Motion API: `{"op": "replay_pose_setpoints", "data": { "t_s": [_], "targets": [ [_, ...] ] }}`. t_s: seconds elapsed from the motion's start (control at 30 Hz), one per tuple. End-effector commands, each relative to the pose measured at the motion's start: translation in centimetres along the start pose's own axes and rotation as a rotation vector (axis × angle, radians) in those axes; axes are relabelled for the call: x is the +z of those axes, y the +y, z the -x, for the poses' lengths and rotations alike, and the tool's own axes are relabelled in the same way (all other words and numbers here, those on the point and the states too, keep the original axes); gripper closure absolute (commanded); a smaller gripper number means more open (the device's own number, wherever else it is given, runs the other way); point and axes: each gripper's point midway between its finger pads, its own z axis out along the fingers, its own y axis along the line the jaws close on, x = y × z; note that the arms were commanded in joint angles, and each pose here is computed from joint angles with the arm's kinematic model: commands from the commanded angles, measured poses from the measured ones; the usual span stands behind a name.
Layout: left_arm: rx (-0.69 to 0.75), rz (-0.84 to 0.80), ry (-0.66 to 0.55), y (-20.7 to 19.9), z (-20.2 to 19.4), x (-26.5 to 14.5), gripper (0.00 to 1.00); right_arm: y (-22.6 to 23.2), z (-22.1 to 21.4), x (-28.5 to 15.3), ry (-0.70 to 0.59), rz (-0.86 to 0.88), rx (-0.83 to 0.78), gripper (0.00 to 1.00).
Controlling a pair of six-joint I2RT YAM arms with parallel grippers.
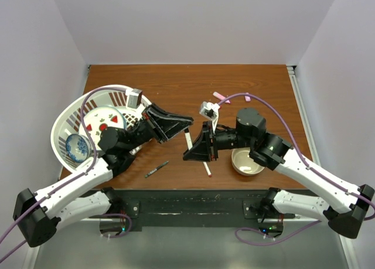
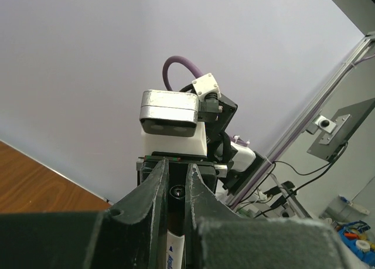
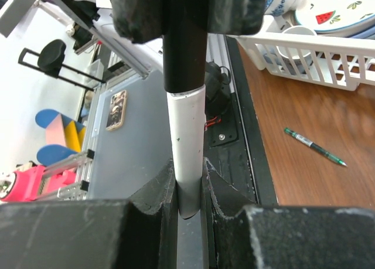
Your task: Insert the pens into the pen caps
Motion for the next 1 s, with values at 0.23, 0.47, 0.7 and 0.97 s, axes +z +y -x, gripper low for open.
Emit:
{"op": "replay_pose_setpoints", "data": {
  "t_s": [0.23,0.47,0.7,0.97],
  "targets": [
    [-0.286,0.107,0.672,1.6,-14.8,-7.0,1.0,4.6,16.7,-4.2,-0.523,-0.064,-0.392,1.0],
    [-0.341,0.241,0.67,3.9,-16.0,-7.8,1.0,4.1,17.6,-3.5,-0.488,-0.094,-0.461,1.0],
    [-0.425,0.247,0.611,4.3,-16.5,-7.6,1.0,3.3,18.9,-2.7,-0.519,-0.109,-0.454,1.0],
    [-0.312,0.262,0.688,4.6,-17.3,-8.7,1.0,2.3,19.6,-4.4,-0.572,-0.174,-0.416,1.0]
  ]
}}
